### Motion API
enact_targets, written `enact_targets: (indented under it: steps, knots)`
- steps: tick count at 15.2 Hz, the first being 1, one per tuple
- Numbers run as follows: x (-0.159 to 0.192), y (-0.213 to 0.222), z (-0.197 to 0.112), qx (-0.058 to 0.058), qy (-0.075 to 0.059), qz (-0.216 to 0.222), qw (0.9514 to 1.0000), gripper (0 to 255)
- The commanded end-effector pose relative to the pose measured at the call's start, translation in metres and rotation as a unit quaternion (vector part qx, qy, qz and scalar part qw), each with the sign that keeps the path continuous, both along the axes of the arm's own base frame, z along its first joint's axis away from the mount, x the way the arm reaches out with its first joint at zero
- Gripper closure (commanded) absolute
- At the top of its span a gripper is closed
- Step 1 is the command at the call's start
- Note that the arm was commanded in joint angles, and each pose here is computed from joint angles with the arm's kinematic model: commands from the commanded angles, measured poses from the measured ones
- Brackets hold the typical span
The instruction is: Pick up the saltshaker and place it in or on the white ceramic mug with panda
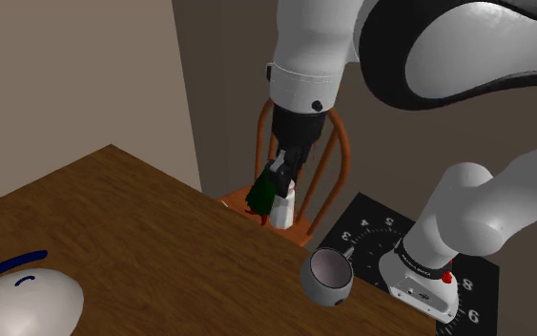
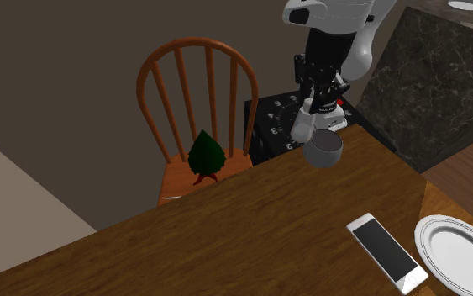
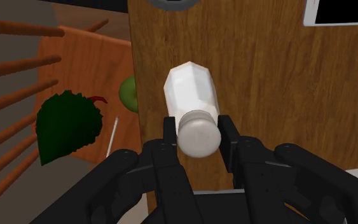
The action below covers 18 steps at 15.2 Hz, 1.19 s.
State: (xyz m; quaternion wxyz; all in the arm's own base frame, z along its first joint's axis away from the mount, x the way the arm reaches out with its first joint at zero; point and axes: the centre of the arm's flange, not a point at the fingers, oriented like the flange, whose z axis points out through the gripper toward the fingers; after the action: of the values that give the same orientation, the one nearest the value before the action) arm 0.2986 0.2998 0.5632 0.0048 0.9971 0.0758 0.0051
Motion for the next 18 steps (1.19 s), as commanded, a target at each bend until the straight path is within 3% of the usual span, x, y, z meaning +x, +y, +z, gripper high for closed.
enact_targets:
  steps: [1,10,18]
  knots:
    - [-0.024,-0.011,0.006,0.001,0.0,0.0,1.0,255]
    - [-0.134,-0.053,0.034,0.001,0.0,0.0,1.0,255]
    - [-0.134,-0.053,-0.008,0.001,0.0,0.0,1.0,255]
